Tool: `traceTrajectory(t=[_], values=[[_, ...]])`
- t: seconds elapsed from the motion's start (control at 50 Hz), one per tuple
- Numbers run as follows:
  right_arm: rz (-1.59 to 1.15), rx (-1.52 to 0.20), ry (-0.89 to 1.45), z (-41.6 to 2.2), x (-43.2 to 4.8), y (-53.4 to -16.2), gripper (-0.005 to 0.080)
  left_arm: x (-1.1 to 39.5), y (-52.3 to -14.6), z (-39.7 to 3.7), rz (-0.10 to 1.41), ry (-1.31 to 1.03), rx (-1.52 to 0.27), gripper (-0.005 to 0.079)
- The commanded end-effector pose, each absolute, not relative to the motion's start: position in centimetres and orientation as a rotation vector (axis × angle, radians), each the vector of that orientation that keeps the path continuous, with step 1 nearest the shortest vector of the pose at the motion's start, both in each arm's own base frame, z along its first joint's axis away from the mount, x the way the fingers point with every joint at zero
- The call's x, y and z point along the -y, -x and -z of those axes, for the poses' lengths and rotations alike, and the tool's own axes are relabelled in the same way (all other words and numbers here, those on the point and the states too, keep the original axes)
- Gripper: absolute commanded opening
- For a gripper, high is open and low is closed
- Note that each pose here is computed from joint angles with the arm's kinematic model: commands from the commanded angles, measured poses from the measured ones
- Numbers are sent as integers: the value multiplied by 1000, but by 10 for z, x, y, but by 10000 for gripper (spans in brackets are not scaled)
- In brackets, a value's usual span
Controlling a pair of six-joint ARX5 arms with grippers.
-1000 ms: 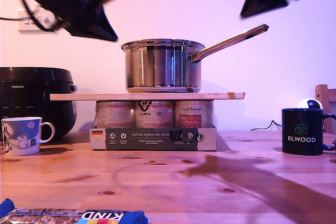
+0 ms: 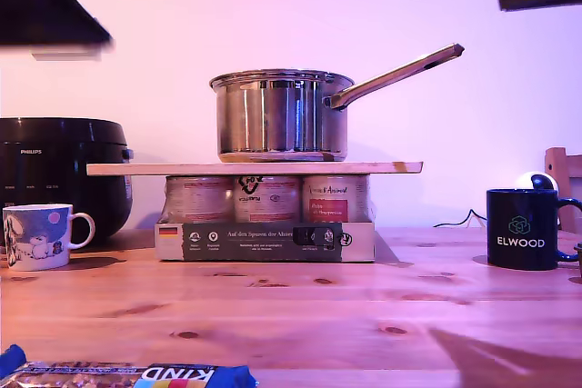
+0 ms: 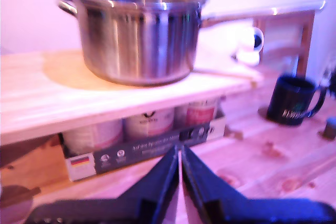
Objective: Pick up the large pot with both hands and place it on the shelf behind you
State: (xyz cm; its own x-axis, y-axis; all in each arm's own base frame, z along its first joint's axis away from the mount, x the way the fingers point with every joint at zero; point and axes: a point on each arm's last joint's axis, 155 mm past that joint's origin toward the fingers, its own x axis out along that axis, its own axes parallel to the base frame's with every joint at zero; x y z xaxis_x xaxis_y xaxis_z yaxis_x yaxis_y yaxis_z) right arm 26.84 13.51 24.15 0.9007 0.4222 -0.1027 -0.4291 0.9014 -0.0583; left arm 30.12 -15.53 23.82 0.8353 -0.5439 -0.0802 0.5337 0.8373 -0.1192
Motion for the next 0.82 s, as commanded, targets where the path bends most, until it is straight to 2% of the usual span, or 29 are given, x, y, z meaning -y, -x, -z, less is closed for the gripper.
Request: traceTrajectory(t=[0.0, 0.22, 0.36, 0.54, 0.8], values=[[-433, -60, 67, -248, -133, -263, -11, 153, -291, -248, 574, 99, -71, -21], [-433, 16, 41, -270, -126, -250, -10, 146, -269, -274, 572, 106, 4, -21], [-432, 18, 42, -270, -126, -248, -10, 145, -265, -264, 571, 103, -40, -21], [-433, -65, 69, -248, -125, -248, -10, 145, -264, -241, 566, 95, -132, -21], [-435, -238, 127, -204, -121, -241, -10, 145, -264, -239, 568, 94, -142, -21]])
